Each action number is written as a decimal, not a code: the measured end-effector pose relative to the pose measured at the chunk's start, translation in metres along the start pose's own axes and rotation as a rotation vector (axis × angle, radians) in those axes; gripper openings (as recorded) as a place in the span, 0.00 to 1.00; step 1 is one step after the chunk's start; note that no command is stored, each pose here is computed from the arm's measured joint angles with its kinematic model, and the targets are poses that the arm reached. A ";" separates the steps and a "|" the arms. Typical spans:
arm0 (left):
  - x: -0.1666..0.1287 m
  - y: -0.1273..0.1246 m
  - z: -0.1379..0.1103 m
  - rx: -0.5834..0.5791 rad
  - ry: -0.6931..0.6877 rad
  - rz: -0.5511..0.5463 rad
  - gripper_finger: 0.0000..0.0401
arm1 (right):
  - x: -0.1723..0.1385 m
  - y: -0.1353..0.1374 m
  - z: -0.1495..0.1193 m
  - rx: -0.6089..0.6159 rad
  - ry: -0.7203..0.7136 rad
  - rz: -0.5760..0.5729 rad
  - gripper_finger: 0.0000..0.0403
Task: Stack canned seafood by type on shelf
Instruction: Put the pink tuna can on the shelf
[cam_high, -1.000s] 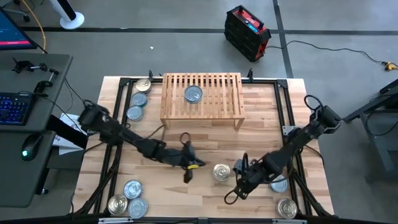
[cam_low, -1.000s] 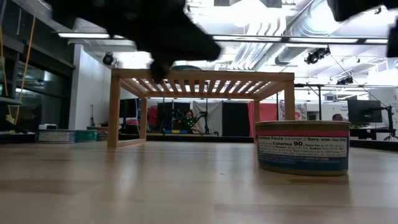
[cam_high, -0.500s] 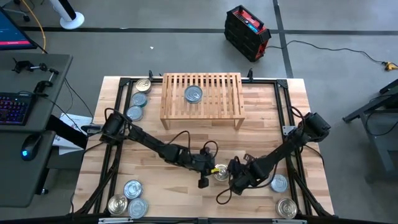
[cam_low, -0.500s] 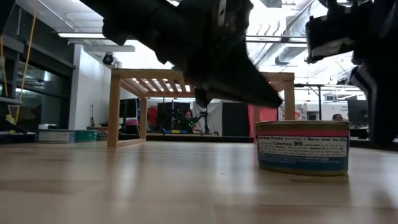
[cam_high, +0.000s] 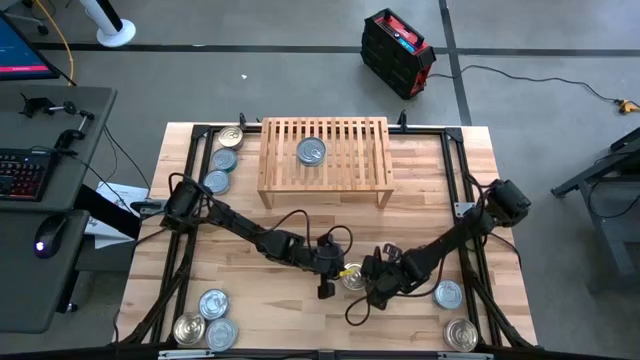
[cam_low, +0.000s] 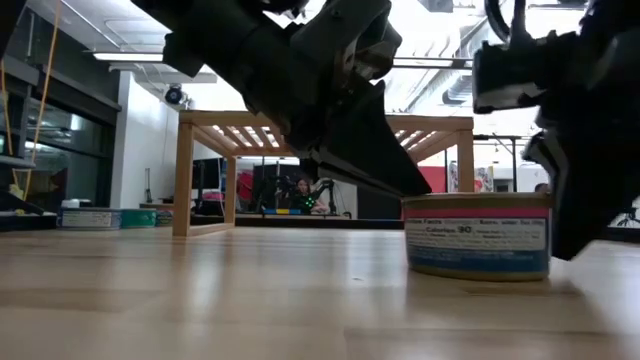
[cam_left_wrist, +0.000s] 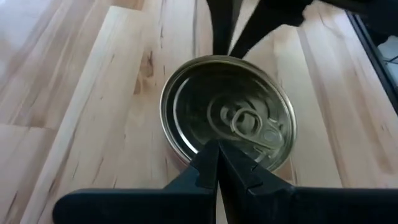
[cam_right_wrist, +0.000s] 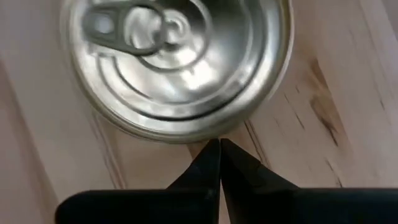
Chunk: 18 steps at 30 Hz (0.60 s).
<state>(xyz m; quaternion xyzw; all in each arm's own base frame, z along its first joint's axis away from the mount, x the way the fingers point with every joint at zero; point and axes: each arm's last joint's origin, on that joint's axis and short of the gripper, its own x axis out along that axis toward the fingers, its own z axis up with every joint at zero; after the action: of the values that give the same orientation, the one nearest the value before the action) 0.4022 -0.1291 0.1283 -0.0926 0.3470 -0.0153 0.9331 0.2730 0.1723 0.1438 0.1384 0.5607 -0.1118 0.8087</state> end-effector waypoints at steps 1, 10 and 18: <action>0.000 0.000 -0.001 -0.003 0.007 0.007 0.00 | 0.000 0.001 0.002 -0.007 -0.013 0.014 0.00; -0.002 0.003 -0.009 -0.018 0.089 0.051 0.00 | -0.021 0.015 0.022 -0.075 -0.083 0.079 0.00; 0.001 0.006 -0.016 -0.006 0.126 0.082 0.00 | -0.033 0.023 0.036 -0.071 -0.171 0.097 0.00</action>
<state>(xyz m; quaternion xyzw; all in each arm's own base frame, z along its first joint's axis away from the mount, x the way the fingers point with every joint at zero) 0.3923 -0.1263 0.1146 -0.0800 0.4085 0.0184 0.9091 0.3012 0.1820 0.1894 0.1266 0.4858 -0.0639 0.8625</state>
